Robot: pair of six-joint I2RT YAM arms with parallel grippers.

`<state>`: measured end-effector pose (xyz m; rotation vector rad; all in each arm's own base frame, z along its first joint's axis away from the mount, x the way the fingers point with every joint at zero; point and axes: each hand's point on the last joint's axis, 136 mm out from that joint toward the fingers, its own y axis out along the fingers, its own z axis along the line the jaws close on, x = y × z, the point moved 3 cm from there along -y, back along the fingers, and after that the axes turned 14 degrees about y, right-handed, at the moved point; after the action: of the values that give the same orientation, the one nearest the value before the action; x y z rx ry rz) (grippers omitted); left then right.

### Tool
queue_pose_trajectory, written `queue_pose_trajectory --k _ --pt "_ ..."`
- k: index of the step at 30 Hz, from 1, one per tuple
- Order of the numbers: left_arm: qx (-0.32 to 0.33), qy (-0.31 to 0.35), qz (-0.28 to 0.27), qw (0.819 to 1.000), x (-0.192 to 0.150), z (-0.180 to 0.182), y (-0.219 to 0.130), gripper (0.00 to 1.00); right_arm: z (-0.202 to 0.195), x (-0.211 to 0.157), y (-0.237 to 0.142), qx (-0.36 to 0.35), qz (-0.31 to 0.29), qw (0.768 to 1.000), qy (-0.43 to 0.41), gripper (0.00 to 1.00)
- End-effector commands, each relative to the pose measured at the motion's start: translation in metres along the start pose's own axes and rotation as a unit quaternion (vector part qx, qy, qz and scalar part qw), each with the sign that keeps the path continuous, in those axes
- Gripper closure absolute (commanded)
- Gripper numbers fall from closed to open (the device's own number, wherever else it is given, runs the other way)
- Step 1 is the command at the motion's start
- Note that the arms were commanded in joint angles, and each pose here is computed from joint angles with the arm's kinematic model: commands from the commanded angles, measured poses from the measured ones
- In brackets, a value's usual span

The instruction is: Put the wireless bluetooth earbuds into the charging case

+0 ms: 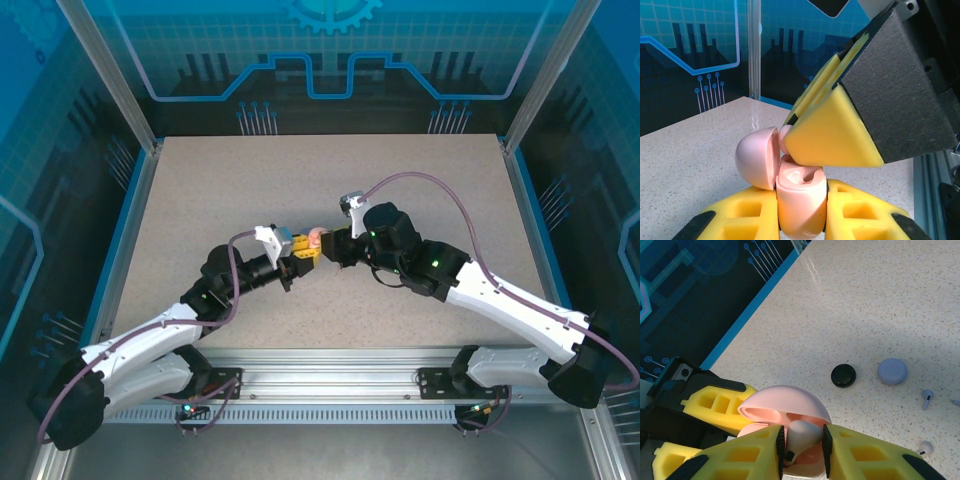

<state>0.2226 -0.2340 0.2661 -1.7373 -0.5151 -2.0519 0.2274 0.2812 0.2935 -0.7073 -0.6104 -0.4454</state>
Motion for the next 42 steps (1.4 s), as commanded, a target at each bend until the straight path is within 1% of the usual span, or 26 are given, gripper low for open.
queue_pose_trajectory --k 1,5,7,8,10,14,16,17,18,22,25,27,28,32,35,38,42 --pt "0.014 0.009 -0.046 0.999 0.025 0.003 -0.003 0.94 -0.003 -0.016 0.004 -0.005 0.030 1.000 0.000 0.70" --pt "0.014 0.009 -0.046 0.999 0.024 0.003 -0.003 0.94 -0.002 -0.011 -0.001 -0.005 0.022 1.000 -0.001 0.67" --pt "0.014 0.010 -0.046 0.999 0.024 0.003 -0.004 0.94 -0.001 -0.006 -0.006 -0.002 0.014 1.000 0.000 0.63" --pt "0.014 0.010 -0.046 0.999 0.024 0.003 -0.004 0.94 0.000 -0.004 -0.010 0.002 0.009 1.000 0.001 0.61" --pt "0.016 0.011 -0.044 0.999 0.023 0.003 -0.004 0.94 0.000 0.002 -0.018 0.007 -0.002 1.000 0.000 0.52" --pt "0.020 0.015 -0.041 0.999 0.021 0.003 -0.006 0.94 -0.007 0.014 -0.038 0.000 -0.025 1.000 -0.001 0.34" --pt "0.024 0.017 -0.040 0.999 0.021 0.004 -0.008 0.94 -0.016 0.017 -0.045 -0.014 -0.033 0.999 -0.003 0.18" --pt "0.026 0.020 -0.039 0.999 0.021 0.004 -0.009 0.94 -0.023 0.017 -0.048 -0.027 -0.035 0.999 -0.004 0.04" --pt "0.028 0.021 -0.038 0.999 0.021 0.004 -0.011 0.94 -0.031 0.017 -0.050 -0.043 -0.037 0.998 -0.002 0.00" --pt "0.036 0.030 -0.041 0.998 0.026 0.004 -0.018 0.94 -0.067 0.008 -0.046 -0.096 -0.002 0.995 0.030 0.00" --pt "0.042 0.039 -0.042 0.998 0.030 0.004 -0.025 0.94 -0.091 -0.008 -0.031 -0.119 0.056 0.990 0.056 0.00" --pt "0.046 0.044 -0.043 0.997 0.033 0.003 -0.030 0.94 -0.107 -0.020 -0.015 -0.148 0.091 0.983 0.060 0.00" --pt "0.047 0.046 -0.043 0.997 0.035 0.003 -0.032 0.94 -0.114 -0.026 -0.008 -0.163 0.106 0.979 0.062 0.03" --pt "0.055 0.051 -0.045 0.996 0.037 0.003 -0.039 0.94 -0.138 -0.049 0.027 -0.213 0.171 0.958 0.081 0.18" --pt "0.055 0.051 -0.047 0.996 0.039 0.002 -0.041 0.94 -0.149 -0.065 0.055 -0.223 0.199 0.948 0.111 0.30" --pt "0.055 0.049 -0.048 0.996 0.040 0.002 -0.042 0.94 -0.158 -0.078 0.080 -0.222 0.217 0.941 0.134 0.35" --pt "0.054 0.048 -0.047 0.996 0.040 0.001 -0.043 0.94 -0.168 -0.086 0.103 -0.238 0.237 0.932 0.133 0.40"
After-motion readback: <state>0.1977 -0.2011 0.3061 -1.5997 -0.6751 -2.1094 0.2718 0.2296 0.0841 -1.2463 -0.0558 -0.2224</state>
